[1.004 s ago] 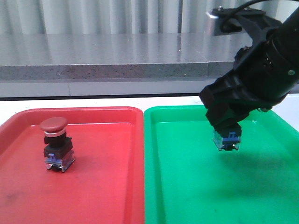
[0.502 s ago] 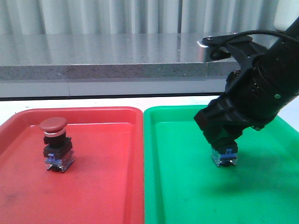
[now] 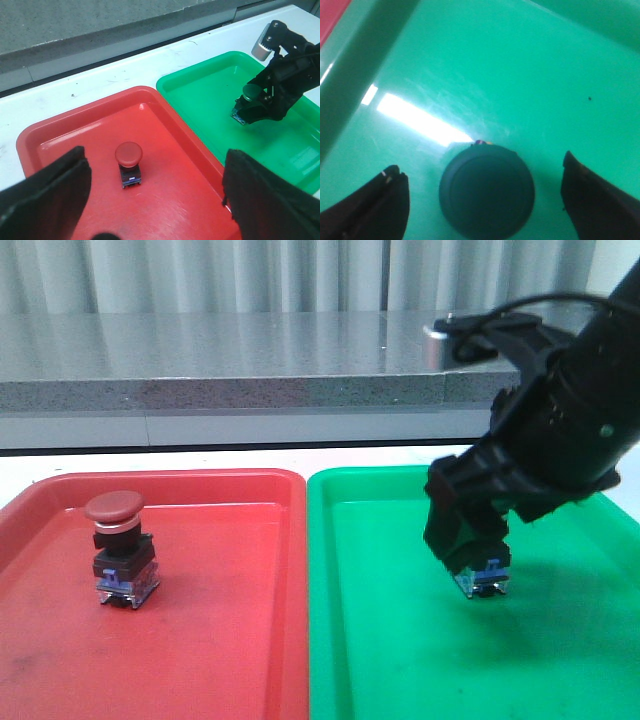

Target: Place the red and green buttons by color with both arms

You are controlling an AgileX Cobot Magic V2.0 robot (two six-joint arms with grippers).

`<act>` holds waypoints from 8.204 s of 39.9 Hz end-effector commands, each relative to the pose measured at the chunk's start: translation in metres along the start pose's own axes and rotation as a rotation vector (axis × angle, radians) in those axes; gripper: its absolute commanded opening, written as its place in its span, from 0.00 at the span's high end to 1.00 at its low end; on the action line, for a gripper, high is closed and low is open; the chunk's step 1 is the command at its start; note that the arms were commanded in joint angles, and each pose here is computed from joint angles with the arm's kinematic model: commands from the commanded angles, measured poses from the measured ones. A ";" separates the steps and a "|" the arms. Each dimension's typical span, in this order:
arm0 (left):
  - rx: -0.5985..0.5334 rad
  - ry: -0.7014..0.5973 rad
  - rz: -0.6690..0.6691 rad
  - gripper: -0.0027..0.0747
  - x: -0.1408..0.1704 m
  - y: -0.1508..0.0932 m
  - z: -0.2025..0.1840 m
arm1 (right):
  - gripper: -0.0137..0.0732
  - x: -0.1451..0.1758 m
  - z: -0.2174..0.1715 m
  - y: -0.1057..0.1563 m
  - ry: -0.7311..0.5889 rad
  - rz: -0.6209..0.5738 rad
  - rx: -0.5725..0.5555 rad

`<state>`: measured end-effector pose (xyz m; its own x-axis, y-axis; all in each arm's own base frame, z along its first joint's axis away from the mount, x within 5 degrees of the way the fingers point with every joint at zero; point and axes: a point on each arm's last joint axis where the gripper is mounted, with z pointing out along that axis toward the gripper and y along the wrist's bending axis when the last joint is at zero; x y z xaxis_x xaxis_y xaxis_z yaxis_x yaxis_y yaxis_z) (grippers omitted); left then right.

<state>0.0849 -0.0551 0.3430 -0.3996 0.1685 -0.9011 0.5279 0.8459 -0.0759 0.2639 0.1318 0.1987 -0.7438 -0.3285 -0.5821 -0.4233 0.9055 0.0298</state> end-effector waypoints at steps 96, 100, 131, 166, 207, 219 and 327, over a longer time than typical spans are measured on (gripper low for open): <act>0.014 -0.135 -0.003 0.99 -0.009 -0.002 -0.007 | 0.92 0.076 -0.239 0.000 -0.511 -0.003 -0.024; 0.000 -0.208 -0.010 0.99 0.003 0.001 -0.008 | 0.92 0.076 -0.239 0.000 -0.511 -0.003 -0.024; -0.532 -0.550 -0.221 0.99 0.149 0.042 0.011 | 0.92 0.076 -0.239 0.000 -0.509 -0.003 -0.024; -0.466 -0.570 -0.158 0.99 0.145 0.039 0.011 | 0.92 0.076 -0.239 0.000 -0.510 -0.003 -0.024; -0.472 -0.598 -0.134 0.99 0.142 0.038 0.009 | 0.92 0.076 -0.239 0.000 -0.510 -0.003 -0.024; -0.472 -0.598 -0.134 0.99 0.142 0.038 0.009 | 0.92 0.076 -0.239 0.000 -0.510 -0.003 -0.024; -0.472 -0.595 -0.135 0.99 0.142 0.038 0.009 | 0.92 0.192 -0.150 -0.028 -1.058 0.211 0.330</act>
<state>0.0560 -0.0030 0.2083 0.0352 -0.1277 -0.9912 0.0587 0.9904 -0.1255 0.0566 0.0042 0.1970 -0.0203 0.0851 -0.9962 -0.0690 0.9939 0.0863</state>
